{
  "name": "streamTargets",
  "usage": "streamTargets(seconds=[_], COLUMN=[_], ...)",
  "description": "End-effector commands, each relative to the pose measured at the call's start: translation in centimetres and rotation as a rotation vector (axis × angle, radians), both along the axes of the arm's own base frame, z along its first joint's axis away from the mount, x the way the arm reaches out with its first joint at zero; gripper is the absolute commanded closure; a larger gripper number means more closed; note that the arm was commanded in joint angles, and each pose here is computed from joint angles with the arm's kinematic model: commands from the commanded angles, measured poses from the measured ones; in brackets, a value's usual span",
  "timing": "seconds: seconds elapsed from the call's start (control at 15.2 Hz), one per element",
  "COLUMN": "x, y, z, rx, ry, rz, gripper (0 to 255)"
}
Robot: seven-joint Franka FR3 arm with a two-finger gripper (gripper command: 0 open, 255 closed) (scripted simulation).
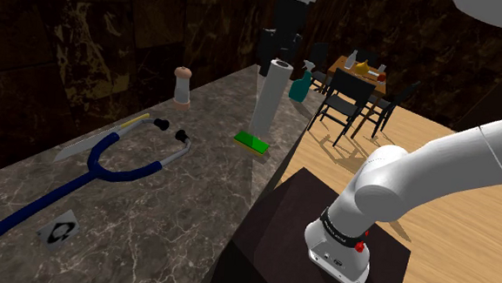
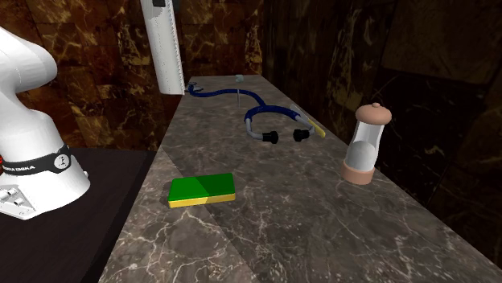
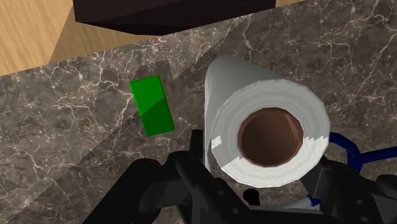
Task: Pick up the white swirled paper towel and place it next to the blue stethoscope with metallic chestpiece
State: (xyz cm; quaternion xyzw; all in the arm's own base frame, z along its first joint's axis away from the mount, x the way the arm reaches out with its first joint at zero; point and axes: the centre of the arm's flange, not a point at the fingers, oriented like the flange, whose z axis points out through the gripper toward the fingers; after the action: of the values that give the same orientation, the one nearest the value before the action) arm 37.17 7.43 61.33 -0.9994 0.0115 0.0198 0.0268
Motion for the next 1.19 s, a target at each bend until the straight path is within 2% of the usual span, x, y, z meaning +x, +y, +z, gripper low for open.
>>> streamTargets(seconds=[0.0, 1.12], x=[0.1, 0.1], y=[0.1, 0.1], z=[-1.1, -10.1], rx=[0.000, 0.000], ry=[0.000, 0.000], rz=[0.000, 0.000], gripper=[255, 255])
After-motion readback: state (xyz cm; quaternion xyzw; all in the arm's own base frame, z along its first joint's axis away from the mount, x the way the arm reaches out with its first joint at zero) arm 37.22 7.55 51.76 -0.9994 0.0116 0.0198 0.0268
